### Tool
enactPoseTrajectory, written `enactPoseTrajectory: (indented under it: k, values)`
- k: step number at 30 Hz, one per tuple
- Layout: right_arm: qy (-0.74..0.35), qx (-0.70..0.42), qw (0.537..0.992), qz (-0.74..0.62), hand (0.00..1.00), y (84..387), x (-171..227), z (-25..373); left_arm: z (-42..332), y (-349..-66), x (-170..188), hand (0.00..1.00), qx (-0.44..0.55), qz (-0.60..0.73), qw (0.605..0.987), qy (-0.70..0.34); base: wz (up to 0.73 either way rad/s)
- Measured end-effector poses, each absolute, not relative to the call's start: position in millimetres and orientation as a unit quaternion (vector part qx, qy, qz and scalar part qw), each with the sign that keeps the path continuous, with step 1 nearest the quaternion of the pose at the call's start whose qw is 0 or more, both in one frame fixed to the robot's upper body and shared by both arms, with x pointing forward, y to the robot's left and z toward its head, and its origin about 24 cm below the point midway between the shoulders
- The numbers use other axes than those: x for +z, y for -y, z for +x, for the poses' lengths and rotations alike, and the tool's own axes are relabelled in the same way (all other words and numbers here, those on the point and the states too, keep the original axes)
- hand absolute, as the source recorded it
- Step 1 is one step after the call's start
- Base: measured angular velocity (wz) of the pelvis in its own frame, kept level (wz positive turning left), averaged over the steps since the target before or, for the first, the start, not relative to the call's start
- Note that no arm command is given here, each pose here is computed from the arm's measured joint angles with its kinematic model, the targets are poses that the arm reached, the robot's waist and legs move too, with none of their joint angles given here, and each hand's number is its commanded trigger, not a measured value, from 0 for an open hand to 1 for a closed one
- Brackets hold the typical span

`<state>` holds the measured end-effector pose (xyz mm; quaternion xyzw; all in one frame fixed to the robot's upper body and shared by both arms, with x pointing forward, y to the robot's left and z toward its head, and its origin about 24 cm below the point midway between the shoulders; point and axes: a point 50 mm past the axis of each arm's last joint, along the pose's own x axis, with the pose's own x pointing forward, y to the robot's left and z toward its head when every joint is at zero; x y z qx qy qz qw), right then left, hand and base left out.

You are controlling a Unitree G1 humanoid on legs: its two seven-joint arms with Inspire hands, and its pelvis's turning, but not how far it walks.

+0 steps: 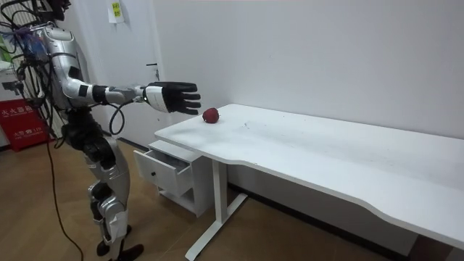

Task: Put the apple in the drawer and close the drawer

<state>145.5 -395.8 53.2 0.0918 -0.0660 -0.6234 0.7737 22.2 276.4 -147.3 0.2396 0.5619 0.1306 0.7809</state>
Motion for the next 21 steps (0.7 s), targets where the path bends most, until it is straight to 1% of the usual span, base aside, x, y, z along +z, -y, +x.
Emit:
enactPoseTrajectory:
  k: [3, 5, 11, 21]
  values:
    - [0.061, -0.593, 0.801, 0.054, 0.0, 390.8, 56.4, 155.5, 16.6, -276.5, -147.5, 0.0, 0.13, 0.24, 0.777, -0.567, 0.0]
    - [0.057, -0.558, 0.827, 0.027, 0.0, 385.9, 58.7, 165.0, 13.9, -277.7, -147.1, 0.0, 0.13, 0.242, 0.775, -0.57, 0.0]
    - [0.039, -0.48, 0.877, 0.002, 0.0, 377.1, 58.8, 180.3, 15.9, -282.6, -145.0, 0.0, 0.117, 0.26, 0.773, -0.567, 0.0]
    - [-0.022, -0.36, 0.925, -0.121, 0.0, 360.3, 45.0, 193.4, 18.2, -284.1, -144.4, 0.0, 0.115, 0.264, 0.773, -0.565, 0.01]
